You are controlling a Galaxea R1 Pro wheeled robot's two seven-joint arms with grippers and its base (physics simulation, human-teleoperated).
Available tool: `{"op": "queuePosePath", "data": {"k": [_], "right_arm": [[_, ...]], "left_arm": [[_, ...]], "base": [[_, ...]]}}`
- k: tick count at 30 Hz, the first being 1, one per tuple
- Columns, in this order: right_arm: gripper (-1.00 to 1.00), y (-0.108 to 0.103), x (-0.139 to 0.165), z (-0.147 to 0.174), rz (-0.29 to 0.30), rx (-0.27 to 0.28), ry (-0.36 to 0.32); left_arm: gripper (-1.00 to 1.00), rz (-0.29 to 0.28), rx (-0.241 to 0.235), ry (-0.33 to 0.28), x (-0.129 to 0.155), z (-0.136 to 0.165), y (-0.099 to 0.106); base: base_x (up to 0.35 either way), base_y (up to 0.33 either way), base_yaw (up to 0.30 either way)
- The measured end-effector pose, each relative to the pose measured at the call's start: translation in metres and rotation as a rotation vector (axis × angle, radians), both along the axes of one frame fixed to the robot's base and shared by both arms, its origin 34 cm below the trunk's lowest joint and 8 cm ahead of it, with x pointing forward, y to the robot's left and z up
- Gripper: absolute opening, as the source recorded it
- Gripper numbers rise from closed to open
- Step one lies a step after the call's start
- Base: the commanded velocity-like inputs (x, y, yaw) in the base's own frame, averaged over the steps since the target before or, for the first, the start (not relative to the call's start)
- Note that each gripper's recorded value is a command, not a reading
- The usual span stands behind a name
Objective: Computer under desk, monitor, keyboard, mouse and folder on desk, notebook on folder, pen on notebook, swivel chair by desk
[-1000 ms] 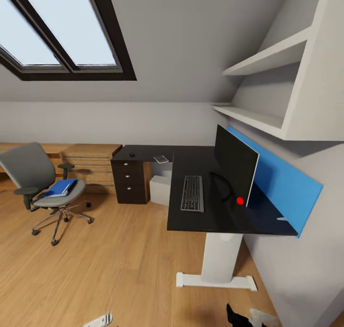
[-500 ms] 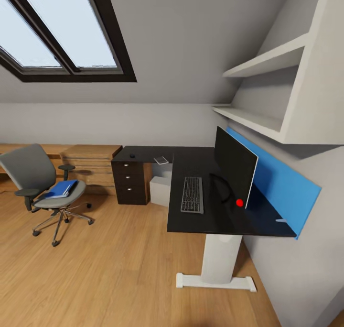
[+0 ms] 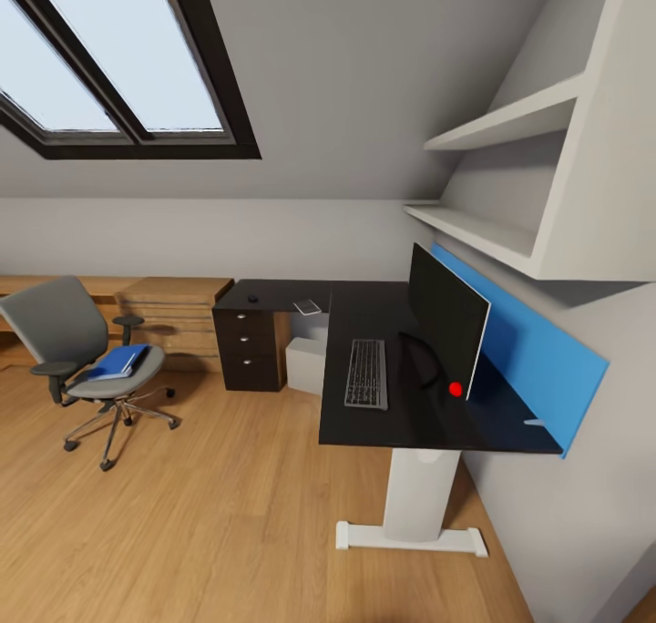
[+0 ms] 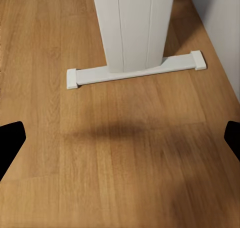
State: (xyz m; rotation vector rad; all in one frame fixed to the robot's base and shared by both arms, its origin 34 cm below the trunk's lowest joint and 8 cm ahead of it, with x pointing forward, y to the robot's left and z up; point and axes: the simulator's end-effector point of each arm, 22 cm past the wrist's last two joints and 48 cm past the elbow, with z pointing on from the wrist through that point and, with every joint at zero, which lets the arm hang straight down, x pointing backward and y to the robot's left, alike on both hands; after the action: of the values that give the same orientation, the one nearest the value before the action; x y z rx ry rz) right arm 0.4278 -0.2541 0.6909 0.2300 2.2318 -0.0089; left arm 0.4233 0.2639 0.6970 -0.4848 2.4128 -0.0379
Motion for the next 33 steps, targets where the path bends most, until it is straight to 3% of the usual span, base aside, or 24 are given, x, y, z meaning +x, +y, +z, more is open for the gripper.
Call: {"op": "queuePosePath", "data": {"k": [8,13,26,33], "right_arm": [[1.0,0.0,-0.002,0.007,-0.005,0.004,0.0],[1.0,0.018,-0.012,0.003,-0.007,0.02,-0.011],[1.0,0.022,-0.016,0.004,-0.009,0.021,-0.033],[1.0,0.023,-0.015,0.006,-0.009,0.022,-0.038]], "left_arm": [[1.0,0.003,0.003,0.012,-0.006,0.003,0.003],[1.0,0.0,0.003,0.026,-0.011,-0.001,0.003],[1.0,-0.002,0.002,0.044,-0.018,-0.007,0.001],[1.0,-0.002,0.002,0.042,-0.018,-0.006,0.001]], "base": [[0.0,0.0,0.011],[0.0,0.068,0.171],[0.01,0.298,0.02],[0.172,0.309,0.211]]}}
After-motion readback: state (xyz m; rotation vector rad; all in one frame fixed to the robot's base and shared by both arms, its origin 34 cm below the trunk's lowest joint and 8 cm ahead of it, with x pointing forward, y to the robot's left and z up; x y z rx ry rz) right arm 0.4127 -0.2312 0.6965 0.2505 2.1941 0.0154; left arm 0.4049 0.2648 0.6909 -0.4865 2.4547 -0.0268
